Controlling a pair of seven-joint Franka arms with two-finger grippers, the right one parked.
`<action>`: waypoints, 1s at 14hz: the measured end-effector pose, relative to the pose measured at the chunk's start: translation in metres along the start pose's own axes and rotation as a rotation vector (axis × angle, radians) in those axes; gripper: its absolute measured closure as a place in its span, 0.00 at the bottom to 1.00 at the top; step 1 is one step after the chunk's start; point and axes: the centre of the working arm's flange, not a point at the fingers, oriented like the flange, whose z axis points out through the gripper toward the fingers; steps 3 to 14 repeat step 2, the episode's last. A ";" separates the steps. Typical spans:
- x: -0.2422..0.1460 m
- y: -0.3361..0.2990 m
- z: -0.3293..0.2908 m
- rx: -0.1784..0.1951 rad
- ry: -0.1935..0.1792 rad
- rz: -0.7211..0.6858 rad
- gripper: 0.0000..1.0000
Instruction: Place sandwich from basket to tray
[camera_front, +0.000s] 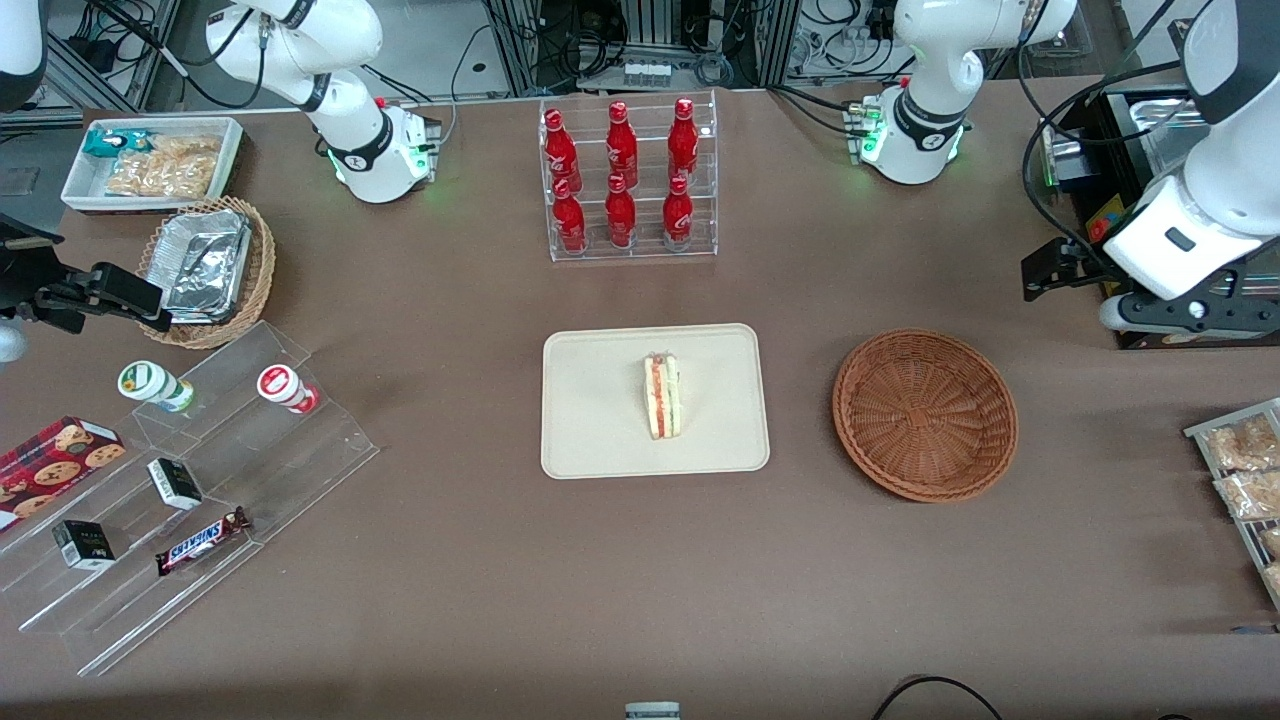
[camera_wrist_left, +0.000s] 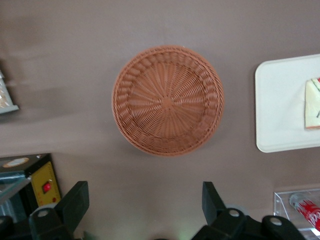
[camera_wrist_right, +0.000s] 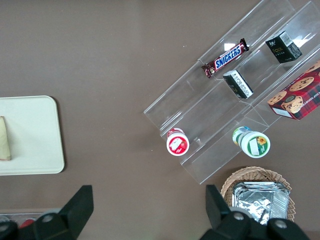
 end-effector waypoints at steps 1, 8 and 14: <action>0.001 -0.001 -0.001 0.003 0.010 -0.002 0.00; 0.001 -0.004 -0.001 0.002 0.011 -0.007 0.00; 0.001 -0.004 -0.001 0.002 0.011 -0.007 0.00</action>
